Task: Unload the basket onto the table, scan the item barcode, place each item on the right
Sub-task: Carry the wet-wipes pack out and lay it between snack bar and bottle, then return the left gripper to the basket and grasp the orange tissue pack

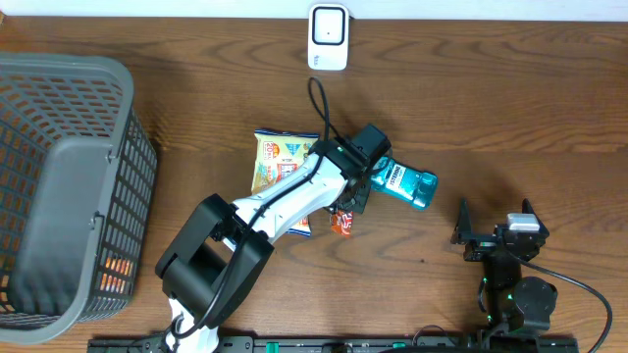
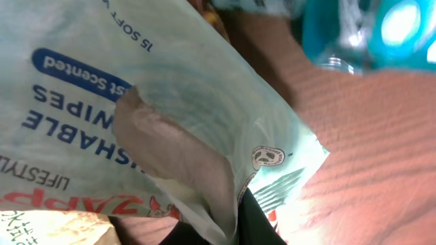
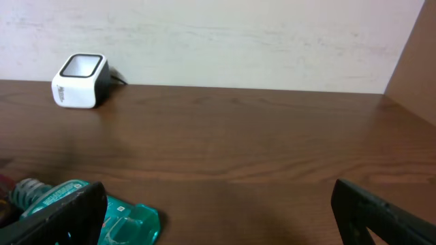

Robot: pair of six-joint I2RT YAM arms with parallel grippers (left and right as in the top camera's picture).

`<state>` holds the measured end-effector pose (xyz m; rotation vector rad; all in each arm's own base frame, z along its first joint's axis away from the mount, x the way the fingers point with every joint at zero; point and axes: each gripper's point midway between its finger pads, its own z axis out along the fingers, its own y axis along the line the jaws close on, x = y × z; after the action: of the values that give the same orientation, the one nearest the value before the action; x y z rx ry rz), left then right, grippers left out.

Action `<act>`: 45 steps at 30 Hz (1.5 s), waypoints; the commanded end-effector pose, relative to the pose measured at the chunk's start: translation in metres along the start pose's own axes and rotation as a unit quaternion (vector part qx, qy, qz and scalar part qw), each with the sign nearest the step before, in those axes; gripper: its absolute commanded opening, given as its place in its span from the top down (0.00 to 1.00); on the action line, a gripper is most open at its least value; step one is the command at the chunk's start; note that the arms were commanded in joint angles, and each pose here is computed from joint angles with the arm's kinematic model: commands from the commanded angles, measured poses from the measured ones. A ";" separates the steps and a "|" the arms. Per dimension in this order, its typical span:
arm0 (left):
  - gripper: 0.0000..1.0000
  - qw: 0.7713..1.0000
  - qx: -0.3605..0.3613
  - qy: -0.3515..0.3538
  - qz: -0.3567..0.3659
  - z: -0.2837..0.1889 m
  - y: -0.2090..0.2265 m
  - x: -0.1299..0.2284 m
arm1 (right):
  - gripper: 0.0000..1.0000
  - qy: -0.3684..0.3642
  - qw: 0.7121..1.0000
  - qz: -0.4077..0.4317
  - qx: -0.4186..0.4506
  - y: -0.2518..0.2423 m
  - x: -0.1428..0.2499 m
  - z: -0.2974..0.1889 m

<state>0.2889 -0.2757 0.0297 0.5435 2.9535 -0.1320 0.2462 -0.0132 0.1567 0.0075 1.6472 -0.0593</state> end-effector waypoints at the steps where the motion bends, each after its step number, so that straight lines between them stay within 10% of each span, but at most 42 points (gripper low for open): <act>1: 0.89 0.998 -0.003 0.007 0.057 -0.002 0.002 0.003 | 0.01 0.002 1.000 -0.002 0.003 -0.002 0.001 0.000; 9: 0.26 0.999 0.013 -0.034 -0.006 -0.035 -0.003 -0.008 | 0.01 0.002 1.000 -0.002 0.003 -0.002 0.001 0.000; 28: 0.07 0.963 0.057 -0.257 -0.057 -0.204 0.014 -0.031 | 0.01 0.002 1.000 -0.002 0.003 -0.002 0.001 0.000; 36: 0.09 0.884 0.014 -0.433 -0.174 -0.337 0.115 -0.022 | 0.01 0.002 1.000 -0.002 0.003 -0.002 0.001 0.000; 45: 0.08 0.733 -0.094 -0.542 -0.400 -0.436 0.266 0.054 | 0.01 0.002 1.000 -0.002 0.003 -0.002 0.001 0.000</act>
<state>0.2956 -0.0127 0.4347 -0.4400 1.8436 -0.2312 0.2462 -0.0132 0.1566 0.0075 1.6476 -0.0593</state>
